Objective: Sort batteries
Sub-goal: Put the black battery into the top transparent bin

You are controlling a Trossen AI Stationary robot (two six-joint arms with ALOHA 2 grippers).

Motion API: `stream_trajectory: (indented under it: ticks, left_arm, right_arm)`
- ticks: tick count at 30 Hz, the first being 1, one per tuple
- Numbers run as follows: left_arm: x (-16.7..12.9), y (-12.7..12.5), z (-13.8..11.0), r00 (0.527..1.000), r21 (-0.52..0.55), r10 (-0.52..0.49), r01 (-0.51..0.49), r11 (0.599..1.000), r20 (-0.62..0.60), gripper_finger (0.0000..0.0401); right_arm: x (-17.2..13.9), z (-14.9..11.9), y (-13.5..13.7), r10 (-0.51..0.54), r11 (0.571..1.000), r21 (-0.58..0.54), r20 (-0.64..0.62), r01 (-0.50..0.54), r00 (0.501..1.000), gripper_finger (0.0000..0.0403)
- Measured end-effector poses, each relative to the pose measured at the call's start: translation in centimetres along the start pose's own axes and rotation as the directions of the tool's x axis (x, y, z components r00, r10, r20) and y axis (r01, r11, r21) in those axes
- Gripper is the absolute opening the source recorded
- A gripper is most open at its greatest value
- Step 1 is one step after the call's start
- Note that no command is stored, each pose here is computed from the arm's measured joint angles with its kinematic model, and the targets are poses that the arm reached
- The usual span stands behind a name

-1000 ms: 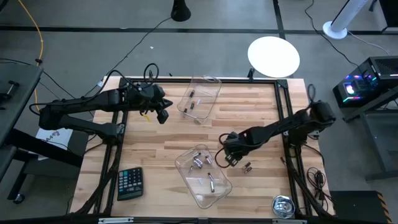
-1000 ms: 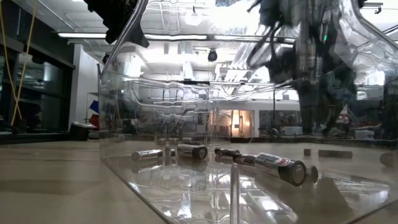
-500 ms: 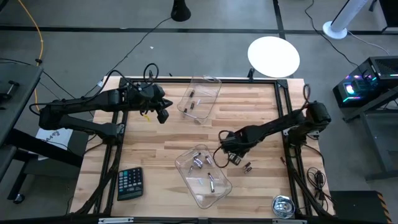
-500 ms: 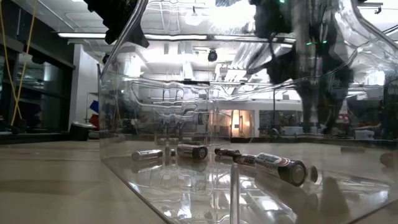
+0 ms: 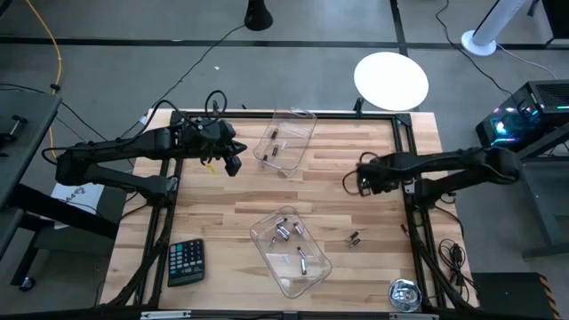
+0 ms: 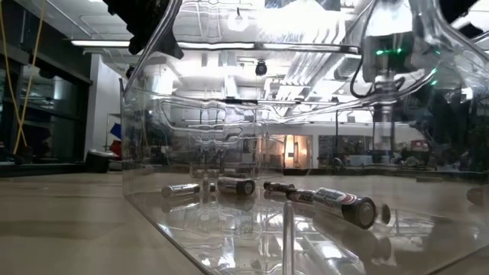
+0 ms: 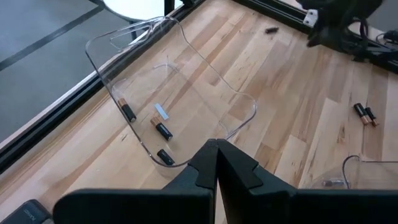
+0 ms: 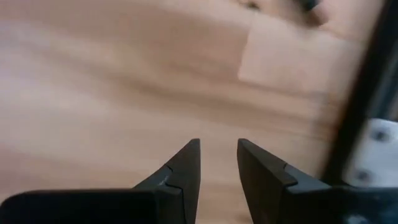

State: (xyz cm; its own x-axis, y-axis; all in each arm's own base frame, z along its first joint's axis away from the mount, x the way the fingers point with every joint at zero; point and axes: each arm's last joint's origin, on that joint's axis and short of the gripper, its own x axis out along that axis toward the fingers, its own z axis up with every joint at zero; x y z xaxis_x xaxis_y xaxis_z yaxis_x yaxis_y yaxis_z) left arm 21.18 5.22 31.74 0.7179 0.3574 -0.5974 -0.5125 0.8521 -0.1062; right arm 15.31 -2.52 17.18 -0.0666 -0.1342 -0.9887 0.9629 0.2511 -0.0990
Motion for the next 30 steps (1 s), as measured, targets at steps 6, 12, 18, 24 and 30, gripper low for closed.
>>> stream_trajectory:
  ticks: [6, 12, 18, 24, 30]
  left_arm:
    - [0.0, 0.0, 0.0, 1.0, -0.008, 0.0, 0.0, 1.0, 0.0, 0.0]
    - [0.0, 0.0, 0.0, 1.0, -0.024, 0.0, 0.0, 1.0, 0.0, 0.0]
    - [0.0, 0.0, 0.0, 1.0, -0.023, 0.001, -0.001, 1.0, -0.001, 0.0]
    - [0.0, 0.0, 0.0, 1.0, 0.008, 0.001, -0.001, 1.0, -0.001, 0.0]
    - [0.0, 0.0, 0.0, 1.0, 0.023, 0.001, -0.001, 1.0, -0.001, 0.0]
  right_arm:
    - [1.2, 0.7, -0.6, 0.217, 0.962, 0.155, 0.058, -0.223, 0.974, 0.0099]
    - [0.4, -1.6, 2.0, 0.448, 0.894, 0.071, -0.096, -0.442, 0.889, 0.0099]
    - [-0.9, -6.9, 3.9, 0.564, 0.826, 0.082, -0.151, -0.558, 0.812, 0.0099]
    - [-1.5, -10.8, 4.1, 0.626, 0.779, 0.106, -0.095, -0.618, 0.774, 0.0099]
    - [-2.6, -11.4, 5.7, 0.681, 0.717, -0.078, -0.133, -0.693, 0.72, 0.0099]
